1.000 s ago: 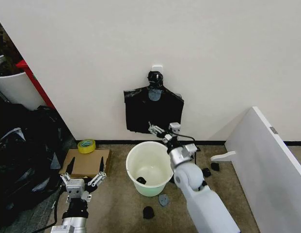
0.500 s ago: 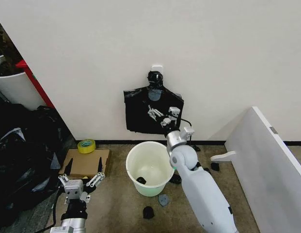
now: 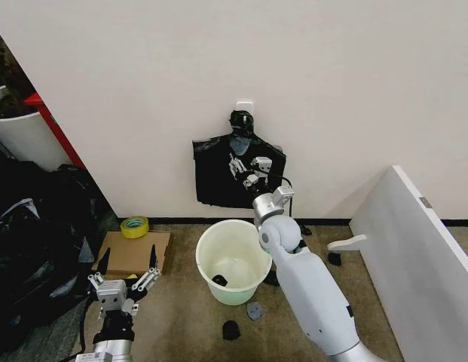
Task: Place the garbage bag over the trash bin.
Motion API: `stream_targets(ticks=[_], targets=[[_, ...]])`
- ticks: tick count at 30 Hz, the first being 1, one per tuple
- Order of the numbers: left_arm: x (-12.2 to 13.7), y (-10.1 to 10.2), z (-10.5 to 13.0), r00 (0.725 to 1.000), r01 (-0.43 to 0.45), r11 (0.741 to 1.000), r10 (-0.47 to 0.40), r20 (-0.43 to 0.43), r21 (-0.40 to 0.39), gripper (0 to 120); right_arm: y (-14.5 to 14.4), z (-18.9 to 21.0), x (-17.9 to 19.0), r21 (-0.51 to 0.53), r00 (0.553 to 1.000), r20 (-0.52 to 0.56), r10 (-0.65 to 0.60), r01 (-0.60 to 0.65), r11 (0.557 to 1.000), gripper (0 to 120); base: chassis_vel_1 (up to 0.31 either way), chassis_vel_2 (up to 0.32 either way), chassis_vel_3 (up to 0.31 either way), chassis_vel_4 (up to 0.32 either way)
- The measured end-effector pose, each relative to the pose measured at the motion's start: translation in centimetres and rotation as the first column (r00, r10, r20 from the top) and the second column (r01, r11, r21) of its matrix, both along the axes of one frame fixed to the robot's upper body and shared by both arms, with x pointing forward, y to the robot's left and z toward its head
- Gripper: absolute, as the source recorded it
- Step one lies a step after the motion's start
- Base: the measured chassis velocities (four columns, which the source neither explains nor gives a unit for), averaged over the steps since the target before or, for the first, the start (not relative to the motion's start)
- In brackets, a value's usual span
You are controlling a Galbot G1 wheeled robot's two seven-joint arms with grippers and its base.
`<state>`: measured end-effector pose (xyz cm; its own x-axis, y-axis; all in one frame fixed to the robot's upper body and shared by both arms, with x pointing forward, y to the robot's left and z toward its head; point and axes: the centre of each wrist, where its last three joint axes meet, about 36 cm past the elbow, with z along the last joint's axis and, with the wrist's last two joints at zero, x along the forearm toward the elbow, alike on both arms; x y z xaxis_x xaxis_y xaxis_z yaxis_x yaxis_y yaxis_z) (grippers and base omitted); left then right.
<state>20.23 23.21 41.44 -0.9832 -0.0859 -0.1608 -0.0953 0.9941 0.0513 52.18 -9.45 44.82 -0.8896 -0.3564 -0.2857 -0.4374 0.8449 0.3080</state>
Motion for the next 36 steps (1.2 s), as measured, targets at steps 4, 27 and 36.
stream_targets(ticks=[4,27,36], targets=[[0.0,0.0,0.0,1.0,0.002,1.0,-0.002,0.001,0.002,98,-0.1,0.2,0.1,-0.003,1.0,0.005,-0.002,0.002,1.0,20,0.0,0.0,0.0,0.0],[0.7,-0.2,0.5,0.999,0.022,1.0,-0.022,0.027,-0.013,98,-2.3,-2.7,-6.5,-0.104,1.0,0.024,-0.009,0.011,0.995,0,0.0,0.0,0.0,0.0],[1.2,-0.2,0.3,0.999,0.026,1.0,-0.025,0.033,-0.014,98,-2.8,-5.8,-11.5,-0.205,0.999,0.038,0.016,-0.007,0.979,0,0.0,0.0,0.0,0.0]])
